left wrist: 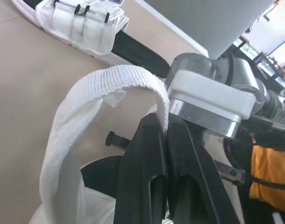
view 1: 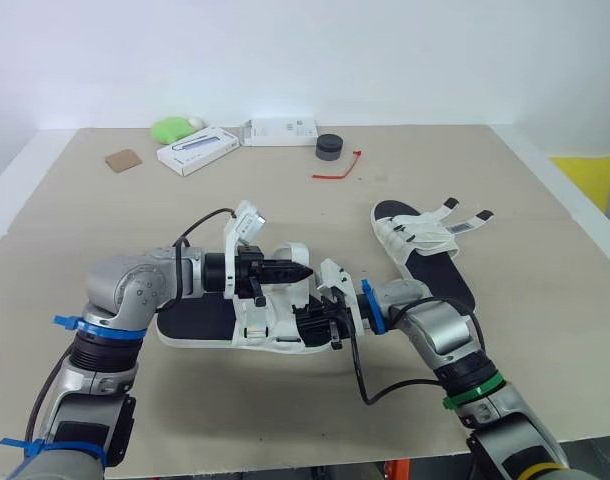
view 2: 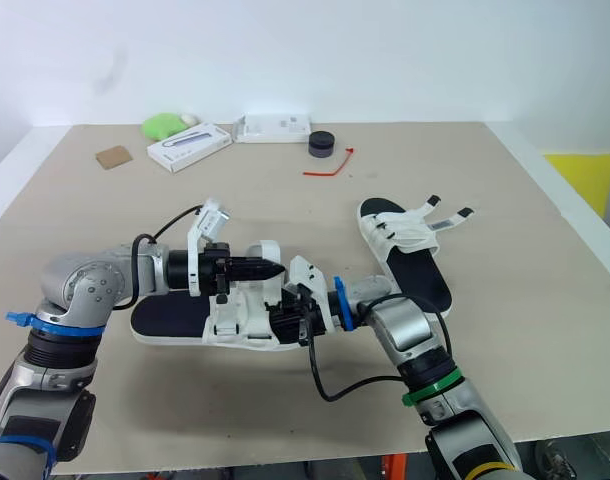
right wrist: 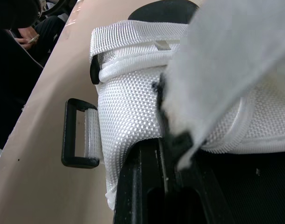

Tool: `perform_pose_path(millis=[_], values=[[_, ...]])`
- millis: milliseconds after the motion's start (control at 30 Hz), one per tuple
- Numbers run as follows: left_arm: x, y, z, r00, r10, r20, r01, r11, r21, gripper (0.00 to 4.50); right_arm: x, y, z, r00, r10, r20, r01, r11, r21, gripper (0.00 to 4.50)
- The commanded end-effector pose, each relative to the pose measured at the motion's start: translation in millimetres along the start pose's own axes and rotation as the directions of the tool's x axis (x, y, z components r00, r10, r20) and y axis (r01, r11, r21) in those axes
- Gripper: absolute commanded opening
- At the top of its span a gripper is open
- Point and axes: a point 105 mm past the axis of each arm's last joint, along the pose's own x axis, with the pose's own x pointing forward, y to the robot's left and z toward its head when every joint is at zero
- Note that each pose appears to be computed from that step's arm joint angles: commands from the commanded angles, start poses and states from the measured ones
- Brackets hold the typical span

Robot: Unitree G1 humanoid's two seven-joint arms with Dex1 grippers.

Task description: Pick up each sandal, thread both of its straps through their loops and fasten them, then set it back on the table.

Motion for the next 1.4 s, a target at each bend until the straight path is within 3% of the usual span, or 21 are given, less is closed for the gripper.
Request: perform_pose_path(millis=[33, 267, 500, 833, 1200, 1400], values=[[-6, -6, 0, 1.0, -0.015, -0.007, 0.015, 0.999, -0.03, 0.06, 3, -2, -40, 0.995, -0.036, -0.097, 0.048, 0.991, 0.127, 0.0], [-8, -18, -4, 0.996, -0.085, -0.013, 0.081, 0.975, -0.208, 0.06, 4, -2, -40, 0.995, -0.033, -0.098, 0.045, 0.991, 0.13, 0.0], [-16, -13, 6, 0.991, -0.119, 0.061, 0.133, 0.91, -0.394, 0.06, 5, -1, -41, 0.995, -0.029, -0.098, 0.042, 0.99, 0.132, 0.0], [-14, -10, -25, 0.996, -0.053, -0.065, 0.023, 0.917, -0.398, 0.06, 6, 0, -42, 0.995, -0.027, -0.099, 0.04, 0.99, 0.134, 0.0], [-9, -4, 5, 0.991, -0.11, 0.08, 0.136, 0.839, -0.526, 0.06, 7, 1, -42, 0.995, -0.029, -0.098, 0.042, 0.99, 0.132, 0.0], [-15, -3, -13, 0.997, -0.081, 0.003, 0.069, 0.826, -0.56, 0.06, 8, 1, -42, 0.995, -0.027, -0.098, 0.04, 0.99, 0.134, 0.0]])
